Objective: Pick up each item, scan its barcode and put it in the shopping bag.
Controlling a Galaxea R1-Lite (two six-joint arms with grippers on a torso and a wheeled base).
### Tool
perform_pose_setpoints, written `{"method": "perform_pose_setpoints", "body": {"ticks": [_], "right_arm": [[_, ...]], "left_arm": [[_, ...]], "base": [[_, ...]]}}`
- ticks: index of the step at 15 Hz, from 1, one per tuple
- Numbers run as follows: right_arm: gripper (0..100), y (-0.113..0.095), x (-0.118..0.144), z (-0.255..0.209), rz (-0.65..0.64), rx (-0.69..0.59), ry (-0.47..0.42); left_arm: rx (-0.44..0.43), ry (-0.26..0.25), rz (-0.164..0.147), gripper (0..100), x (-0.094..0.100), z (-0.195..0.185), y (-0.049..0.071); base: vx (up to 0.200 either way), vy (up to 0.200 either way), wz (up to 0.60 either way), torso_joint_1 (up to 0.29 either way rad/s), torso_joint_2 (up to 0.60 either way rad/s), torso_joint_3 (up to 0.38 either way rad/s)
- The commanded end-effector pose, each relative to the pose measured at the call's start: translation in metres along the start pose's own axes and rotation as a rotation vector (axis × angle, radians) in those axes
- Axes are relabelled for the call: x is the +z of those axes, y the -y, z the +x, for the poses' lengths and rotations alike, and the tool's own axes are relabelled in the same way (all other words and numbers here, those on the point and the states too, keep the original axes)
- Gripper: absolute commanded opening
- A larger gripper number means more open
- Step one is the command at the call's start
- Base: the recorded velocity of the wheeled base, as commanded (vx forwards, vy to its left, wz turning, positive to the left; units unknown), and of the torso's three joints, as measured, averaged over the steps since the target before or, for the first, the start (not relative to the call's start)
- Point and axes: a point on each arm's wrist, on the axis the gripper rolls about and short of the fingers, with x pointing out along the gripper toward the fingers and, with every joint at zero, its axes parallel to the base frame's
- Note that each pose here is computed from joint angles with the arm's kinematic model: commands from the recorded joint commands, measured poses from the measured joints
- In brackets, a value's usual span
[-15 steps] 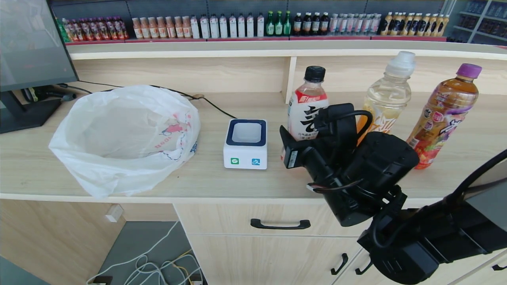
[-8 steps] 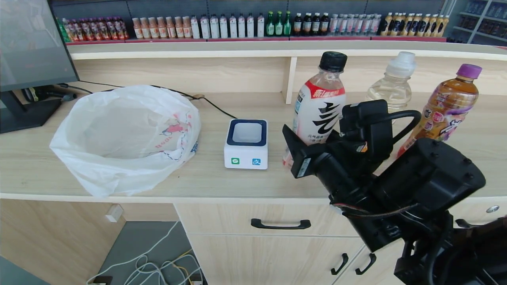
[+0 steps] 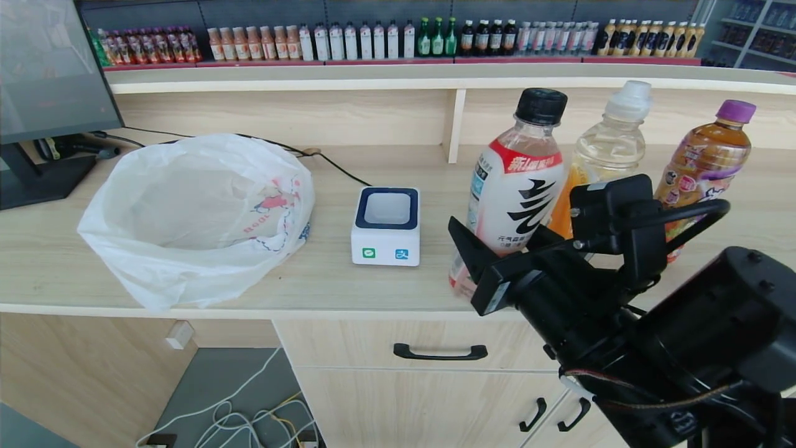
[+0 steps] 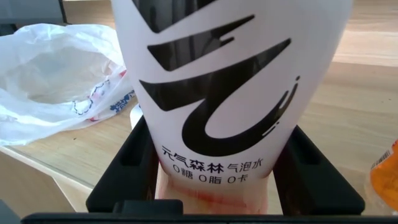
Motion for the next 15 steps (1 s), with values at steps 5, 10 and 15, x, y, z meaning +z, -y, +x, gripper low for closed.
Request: {"method": "perform_pose_setpoints", "body": {"ticks": [5, 10, 15], "right_arm": [[0, 0.019, 0.015, -0.022, 0.019, -0.014, 0.015], [0, 0.030, 0.031, -0.043, 0.035, 0.024, 0.030], [0, 0.034, 0.029, -0.041, 0.176, 0.197, 0.032]], "left_arm": [[0.000, 0.000, 0.000, 100, 0.000, 0.000, 0.000], [0.000, 0.000, 0.000, 100, 0.000, 0.000, 0.000], [0.000, 0.002, 0.000, 100, 0.000, 0.000, 0.000]], "base": [[0.000, 0.000, 0.00, 0.000, 0.00, 0.000], [0.000, 0.000, 0.00, 0.000, 0.00, 0.000], [0.000, 0.000, 0.00, 0.000, 0.00, 0.000]]}}
